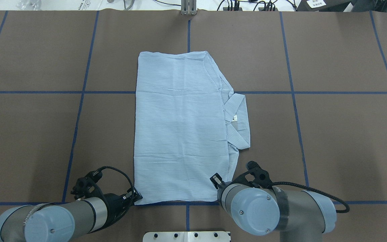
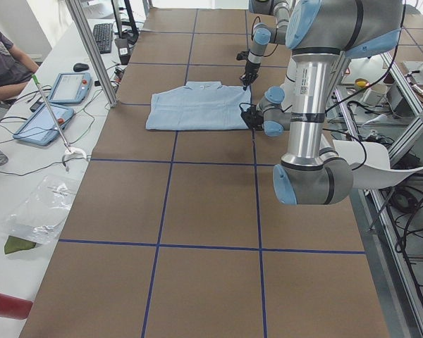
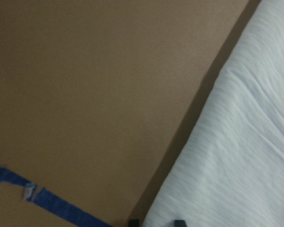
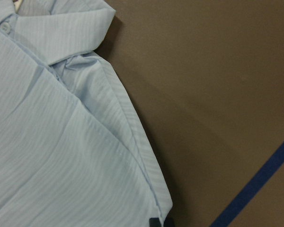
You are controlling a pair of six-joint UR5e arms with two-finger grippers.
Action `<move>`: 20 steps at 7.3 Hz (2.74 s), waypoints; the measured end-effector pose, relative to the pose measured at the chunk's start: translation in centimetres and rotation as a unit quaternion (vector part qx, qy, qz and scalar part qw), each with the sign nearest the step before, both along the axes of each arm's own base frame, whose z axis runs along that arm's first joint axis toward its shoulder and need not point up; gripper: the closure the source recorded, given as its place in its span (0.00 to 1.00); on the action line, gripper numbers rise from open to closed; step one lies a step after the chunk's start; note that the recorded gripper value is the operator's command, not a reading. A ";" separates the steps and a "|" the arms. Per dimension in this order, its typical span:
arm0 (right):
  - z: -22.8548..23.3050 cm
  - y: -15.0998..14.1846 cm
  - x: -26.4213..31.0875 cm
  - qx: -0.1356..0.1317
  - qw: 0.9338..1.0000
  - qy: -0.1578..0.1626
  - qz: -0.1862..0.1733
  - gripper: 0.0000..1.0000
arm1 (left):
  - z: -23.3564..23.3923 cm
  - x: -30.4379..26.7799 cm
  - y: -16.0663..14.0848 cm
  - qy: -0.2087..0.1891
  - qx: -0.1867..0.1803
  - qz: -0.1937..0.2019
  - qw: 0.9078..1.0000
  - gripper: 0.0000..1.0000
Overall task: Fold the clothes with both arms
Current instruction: 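Grasp the near edge of the shirt with both grippers, then lift the near edge with both grippers and fold it toward the far edge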
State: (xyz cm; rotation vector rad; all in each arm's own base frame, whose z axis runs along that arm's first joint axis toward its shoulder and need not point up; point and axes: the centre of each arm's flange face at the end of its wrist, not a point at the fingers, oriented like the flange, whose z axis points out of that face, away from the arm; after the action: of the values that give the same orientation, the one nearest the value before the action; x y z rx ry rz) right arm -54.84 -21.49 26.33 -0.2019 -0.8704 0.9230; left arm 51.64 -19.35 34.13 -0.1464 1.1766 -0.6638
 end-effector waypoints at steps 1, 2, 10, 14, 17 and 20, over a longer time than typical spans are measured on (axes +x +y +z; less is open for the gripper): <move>0.0 0.0 0.0 0.000 1.000 0.000 0.000 1.00 | 0.0 0.0 0.0 0.000 0.000 0.000 1.000 0.96; 0.0 0.0 0.0 0.000 1.000 0.000 0.000 1.00 | -0.1 0.0 0.0 0.001 -0.001 0.000 1.000 1.00; -5.9 -0.4 8.3 -0.015 0.999 -0.034 0.033 1.00 | -12.0 -10.4 0.2 0.119 -0.026 0.012 0.993 1.00; -9.8 -11.2 13.3 -0.013 0.992 -0.062 0.105 1.00 | -13.5 -15.0 -12.2 0.114 -0.007 -0.037 0.993 1.00; -9.9 -22.2 11.6 -0.004 0.993 -0.043 0.107 1.00 | -12.0 -14.6 -22.7 0.066 0.030 -0.070 0.995 1.00; -8.1 -30.1 7.2 0.005 0.997 -0.014 0.075 1.00 | -9.7 -12.4 -29.7 0.037 0.047 -0.087 0.994 1.00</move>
State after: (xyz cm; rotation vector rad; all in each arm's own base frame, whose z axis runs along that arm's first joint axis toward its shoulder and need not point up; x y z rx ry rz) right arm -47.64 -51.63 18.24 -0.1426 -0.9246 1.0568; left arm 39.21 -49.05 24.46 0.0115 1.3004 -0.7586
